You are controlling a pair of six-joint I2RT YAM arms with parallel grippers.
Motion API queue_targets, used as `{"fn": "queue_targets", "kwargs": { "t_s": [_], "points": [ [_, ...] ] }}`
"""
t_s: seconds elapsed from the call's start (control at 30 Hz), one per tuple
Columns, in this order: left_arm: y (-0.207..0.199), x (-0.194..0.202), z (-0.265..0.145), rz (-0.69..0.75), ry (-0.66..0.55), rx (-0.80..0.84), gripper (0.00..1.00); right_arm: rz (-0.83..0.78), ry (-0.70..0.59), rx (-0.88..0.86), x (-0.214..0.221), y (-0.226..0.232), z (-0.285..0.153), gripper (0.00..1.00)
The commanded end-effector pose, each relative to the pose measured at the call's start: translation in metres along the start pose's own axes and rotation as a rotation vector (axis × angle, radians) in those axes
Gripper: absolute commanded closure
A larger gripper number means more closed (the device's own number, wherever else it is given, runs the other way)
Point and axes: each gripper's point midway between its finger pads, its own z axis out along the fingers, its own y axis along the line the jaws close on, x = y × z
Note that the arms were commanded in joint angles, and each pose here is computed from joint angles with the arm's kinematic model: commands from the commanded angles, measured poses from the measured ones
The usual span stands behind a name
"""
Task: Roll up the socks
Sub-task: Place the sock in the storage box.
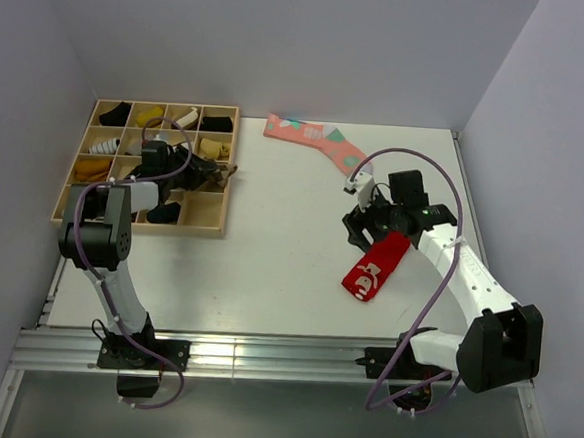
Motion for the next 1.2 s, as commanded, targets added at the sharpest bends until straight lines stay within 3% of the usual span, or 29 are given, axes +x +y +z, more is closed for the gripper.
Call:
{"fn": "queue_targets", "kwargs": {
  "t_s": [0.0, 0.47, 0.77, 1.13, 1.17],
  "points": [
    [0.035, -0.004, 0.002, 0.024, 0.023, -0.133, 1.0, -0.012, -0.02, 0.003, -0.002, -0.003, 0.003, 0.2],
    [0.1, 0.016, 0.0, -0.029, 0.172, -0.479, 1.0, 0.001, 0.004, -0.029, 0.003, 0.0, 0.009, 0.2],
    [0.1, 0.001, 0.004, -0.061, 0.161, -0.638, 1.0, -0.002, 0.02, -0.033, 0.006, 0.0, 0.008, 0.2],
    [0.111, 0.018, 0.001, -0.15, 0.2, -0.89, 1.0, -0.007, 0.045, -0.044, 0.013, 0.003, 0.009, 0.21],
    [0.109, 0.016, 0.002, -0.151, 0.193, -0.89, 0.96, -0.01, 0.048, -0.045, 0.014, 0.004, 0.009, 0.21]
  ]
}}
